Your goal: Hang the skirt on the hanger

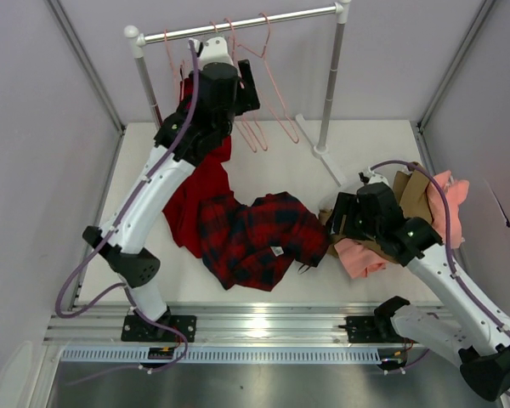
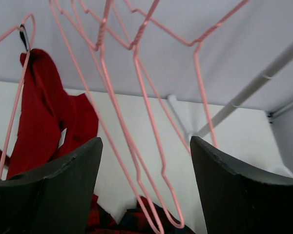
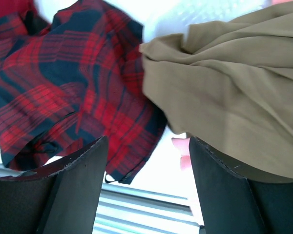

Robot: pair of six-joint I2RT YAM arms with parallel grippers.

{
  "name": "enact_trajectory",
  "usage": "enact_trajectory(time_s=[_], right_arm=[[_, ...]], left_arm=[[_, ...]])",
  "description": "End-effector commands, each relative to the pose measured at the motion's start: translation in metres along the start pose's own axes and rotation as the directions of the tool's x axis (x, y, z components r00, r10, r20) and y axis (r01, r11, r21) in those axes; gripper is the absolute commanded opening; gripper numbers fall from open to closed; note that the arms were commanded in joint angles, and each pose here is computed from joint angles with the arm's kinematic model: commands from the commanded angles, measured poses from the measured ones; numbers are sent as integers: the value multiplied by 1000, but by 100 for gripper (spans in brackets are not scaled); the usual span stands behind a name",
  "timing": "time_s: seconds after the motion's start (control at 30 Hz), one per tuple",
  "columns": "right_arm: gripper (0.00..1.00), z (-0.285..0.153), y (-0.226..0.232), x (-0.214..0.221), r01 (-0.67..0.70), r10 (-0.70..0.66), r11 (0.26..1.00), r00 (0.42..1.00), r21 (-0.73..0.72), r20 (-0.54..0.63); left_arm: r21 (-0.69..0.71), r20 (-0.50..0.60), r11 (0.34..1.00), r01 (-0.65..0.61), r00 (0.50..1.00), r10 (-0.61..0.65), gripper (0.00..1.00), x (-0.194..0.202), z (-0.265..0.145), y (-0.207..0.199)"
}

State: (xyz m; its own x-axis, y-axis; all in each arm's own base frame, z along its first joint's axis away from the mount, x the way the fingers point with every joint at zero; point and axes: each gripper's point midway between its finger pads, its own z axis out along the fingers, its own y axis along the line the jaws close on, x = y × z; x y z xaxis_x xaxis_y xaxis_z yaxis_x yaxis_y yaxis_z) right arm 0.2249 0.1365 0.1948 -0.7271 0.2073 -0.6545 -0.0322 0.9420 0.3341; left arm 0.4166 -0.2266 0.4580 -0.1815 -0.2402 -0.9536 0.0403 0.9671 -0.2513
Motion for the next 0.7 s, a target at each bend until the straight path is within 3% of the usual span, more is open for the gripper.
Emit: enact_trajectory(time_s=[0.0,0.2,0.67], right_arm=[[73,-5,-6,-4,18,-17,1000,1000,-8,23],[73,-6,-15,-6,2,-2,1000,1000,1,23],[73,-6,-22,-10,2,-2,1000,1000,12,20]], left_arm=[[-155,14,988,-19,1000,21,78,-1,11,28],[-216,21,976,-13,1000,18,73,7,33,42],[-241,3,970,-33,999,35,72,31,71,50]])
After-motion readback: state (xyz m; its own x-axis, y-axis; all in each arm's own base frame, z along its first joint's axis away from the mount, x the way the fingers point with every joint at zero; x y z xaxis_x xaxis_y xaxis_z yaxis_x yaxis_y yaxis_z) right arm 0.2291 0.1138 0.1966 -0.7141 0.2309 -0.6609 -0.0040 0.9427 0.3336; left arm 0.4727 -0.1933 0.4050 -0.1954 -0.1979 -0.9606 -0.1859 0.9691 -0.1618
